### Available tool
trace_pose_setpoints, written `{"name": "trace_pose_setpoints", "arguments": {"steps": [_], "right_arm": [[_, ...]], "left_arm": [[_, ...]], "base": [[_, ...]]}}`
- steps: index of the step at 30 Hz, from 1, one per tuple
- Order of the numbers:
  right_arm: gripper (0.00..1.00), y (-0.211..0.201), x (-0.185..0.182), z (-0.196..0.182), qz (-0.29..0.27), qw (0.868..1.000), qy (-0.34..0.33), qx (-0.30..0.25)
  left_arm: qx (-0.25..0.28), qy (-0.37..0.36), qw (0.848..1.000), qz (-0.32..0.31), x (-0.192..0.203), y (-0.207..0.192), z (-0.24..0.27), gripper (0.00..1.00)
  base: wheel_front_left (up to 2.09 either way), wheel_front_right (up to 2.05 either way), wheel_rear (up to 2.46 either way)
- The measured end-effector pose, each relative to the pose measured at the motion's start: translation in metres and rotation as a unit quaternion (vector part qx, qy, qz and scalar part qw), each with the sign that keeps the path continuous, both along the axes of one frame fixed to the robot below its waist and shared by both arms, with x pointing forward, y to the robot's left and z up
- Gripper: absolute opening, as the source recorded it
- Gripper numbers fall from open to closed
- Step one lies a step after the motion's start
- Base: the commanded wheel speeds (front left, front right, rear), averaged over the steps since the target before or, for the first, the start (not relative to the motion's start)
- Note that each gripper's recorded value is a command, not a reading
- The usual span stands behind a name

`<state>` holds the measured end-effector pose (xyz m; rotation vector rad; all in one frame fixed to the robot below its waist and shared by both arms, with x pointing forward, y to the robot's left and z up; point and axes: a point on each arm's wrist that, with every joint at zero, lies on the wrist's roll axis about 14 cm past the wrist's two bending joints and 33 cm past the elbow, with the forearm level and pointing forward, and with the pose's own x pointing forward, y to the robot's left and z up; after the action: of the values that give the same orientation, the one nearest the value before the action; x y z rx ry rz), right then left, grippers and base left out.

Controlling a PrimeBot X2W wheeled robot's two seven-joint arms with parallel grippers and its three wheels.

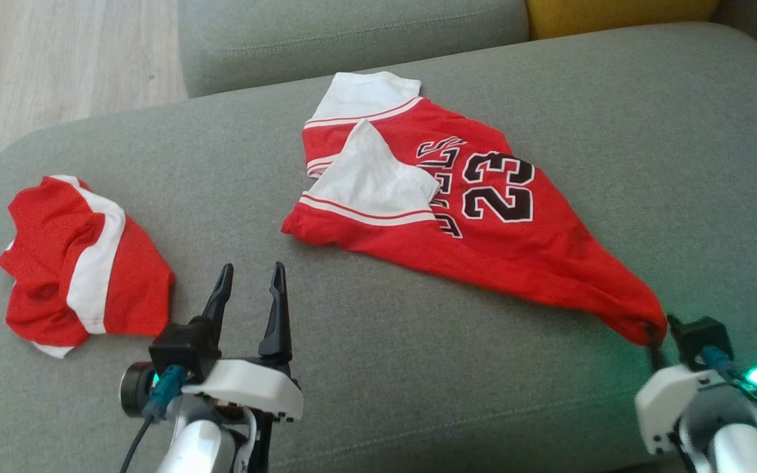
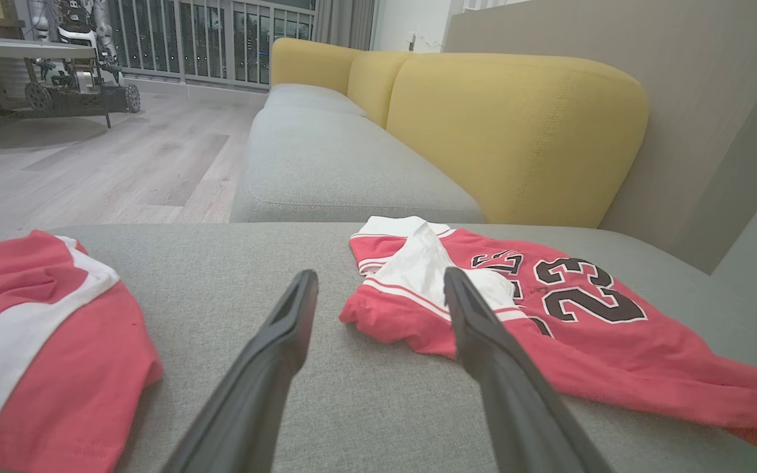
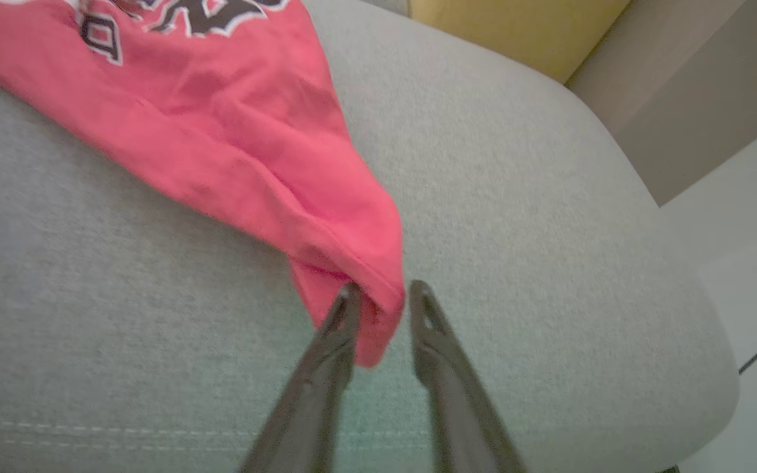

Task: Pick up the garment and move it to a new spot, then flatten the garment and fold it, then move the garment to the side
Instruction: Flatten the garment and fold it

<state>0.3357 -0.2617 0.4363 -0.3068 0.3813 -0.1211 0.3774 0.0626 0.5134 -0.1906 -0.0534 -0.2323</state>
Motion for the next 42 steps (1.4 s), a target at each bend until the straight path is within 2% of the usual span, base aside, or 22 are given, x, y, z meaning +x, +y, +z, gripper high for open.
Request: {"name": "trace_pose_setpoints", "arguments": {"steps": [6, 10, 13, 20, 27, 34, 42], "right_arm": [[1.00, 0.015, 0.014, 0.035, 0.014, 0.996, -0.081, 0.025], [1.00, 0.038, 0.028, 0.070, 0.045, 0.983, -0.162, 0.077], [1.00, 0.052, 0.033, 0.081, 0.061, 0.974, -0.189, 0.107], [1.00, 0.070, 0.036, 0.080, 0.077, 0.963, -0.205, 0.160], [1.00, 0.070, 0.051, 0.076, 0.076, 0.959, -0.212, 0.174], [1.00, 0.062, 0.062, 0.063, 0.062, 0.961, -0.203, 0.177], [1.00, 0.049, 0.062, 0.049, 0.043, 0.966, -0.192, 0.170]], "left_arm": [[0.001, 0.005, 1.000, -0.005, 0.002, -0.004, -0.004, 1.00], [0.004, 0.006, 1.000, -0.008, 0.007, -0.005, -0.005, 1.00], [0.008, 0.005, 1.000, -0.012, 0.013, -0.007, -0.006, 1.00], [0.038, 0.009, 0.998, -0.043, 0.050, -0.026, -0.016, 1.00], [0.098, 0.044, 0.990, -0.092, 0.121, -0.050, -0.039, 1.00], [0.155, 0.097, 0.970, -0.158, 0.174, -0.086, -0.072, 1.00], [0.187, 0.133, 0.954, -0.193, 0.198, -0.108, -0.103, 1.00]], "base": [[0.00, 0.00, 0.00], [0.00, 0.00, 0.00], [0.00, 0.00, 0.00], [0.00, 0.00, 0.00], [0.00, 0.00, 0.00], [0.00, 0.00, 0.00], [0.00, 0.00, 0.00]]}}
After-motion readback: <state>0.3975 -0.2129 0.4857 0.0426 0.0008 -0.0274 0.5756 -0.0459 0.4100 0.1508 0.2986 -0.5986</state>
